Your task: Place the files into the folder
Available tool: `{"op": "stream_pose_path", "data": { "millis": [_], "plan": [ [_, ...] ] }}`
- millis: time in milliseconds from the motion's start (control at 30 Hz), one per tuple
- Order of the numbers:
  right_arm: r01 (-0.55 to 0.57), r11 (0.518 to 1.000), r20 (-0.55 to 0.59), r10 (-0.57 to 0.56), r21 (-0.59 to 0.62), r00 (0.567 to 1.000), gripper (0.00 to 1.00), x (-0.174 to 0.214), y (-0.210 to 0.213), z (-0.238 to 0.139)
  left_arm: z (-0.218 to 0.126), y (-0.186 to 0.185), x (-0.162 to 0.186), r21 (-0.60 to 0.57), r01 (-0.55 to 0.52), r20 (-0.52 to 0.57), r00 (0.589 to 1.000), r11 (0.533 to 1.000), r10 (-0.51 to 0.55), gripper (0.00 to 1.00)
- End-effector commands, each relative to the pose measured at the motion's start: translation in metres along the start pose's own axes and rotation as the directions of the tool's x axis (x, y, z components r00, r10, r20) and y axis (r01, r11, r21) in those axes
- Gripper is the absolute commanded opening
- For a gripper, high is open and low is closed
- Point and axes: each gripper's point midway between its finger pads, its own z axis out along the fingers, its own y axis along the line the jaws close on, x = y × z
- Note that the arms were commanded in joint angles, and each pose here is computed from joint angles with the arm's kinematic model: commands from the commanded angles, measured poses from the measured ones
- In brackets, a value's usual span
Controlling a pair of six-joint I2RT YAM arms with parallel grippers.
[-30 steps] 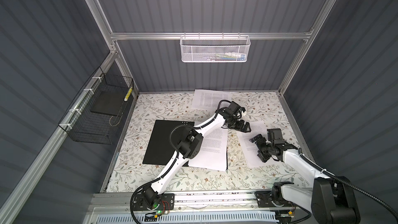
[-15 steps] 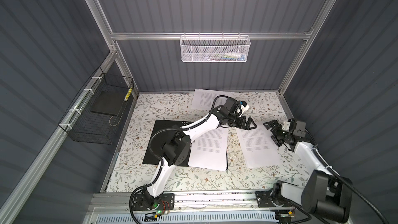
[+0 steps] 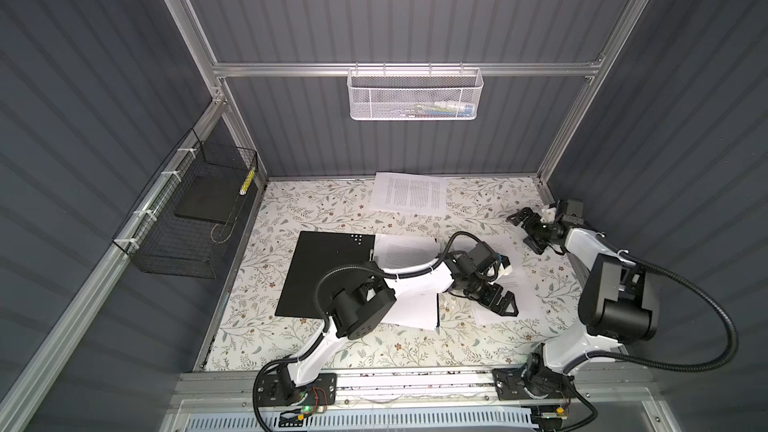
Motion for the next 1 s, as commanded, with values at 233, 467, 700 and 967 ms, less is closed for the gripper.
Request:
{"op": "stream_pose_path", "data": {
  "millis": [233,467,700,967],
  "plan": [
    [0.005,0.998,-0.11,0.001,0.061,0.994,0.99,0.005,-0.016,0.023,0.003,0.054,0.042,-0.16,0.044,-0.095,0.994,0.986,-0.059,1.0],
    [0.04,0.988,-0.154,-0.016,0.152,0.988,0.99,0.01,-0.03,0.034,-0.027,0.09,0.06,-0.245,0.076,-0.105,0.989,0.966,-0.105,1.0],
    [0.095,0.982,-0.236,-0.055,0.161,0.97,0.99,0.024,-0.023,0.051,-0.04,0.106,0.064,-0.305,0.045,-0.13,0.988,0.951,-0.088,1.0],
    [0.164,0.946,-0.282,-0.082,0.279,0.956,0.99,0.026,-0.037,0.058,-0.041,0.105,0.062,-0.301,0.039,-0.13,0.988,0.953,-0.081,1.0]
  ]
}}
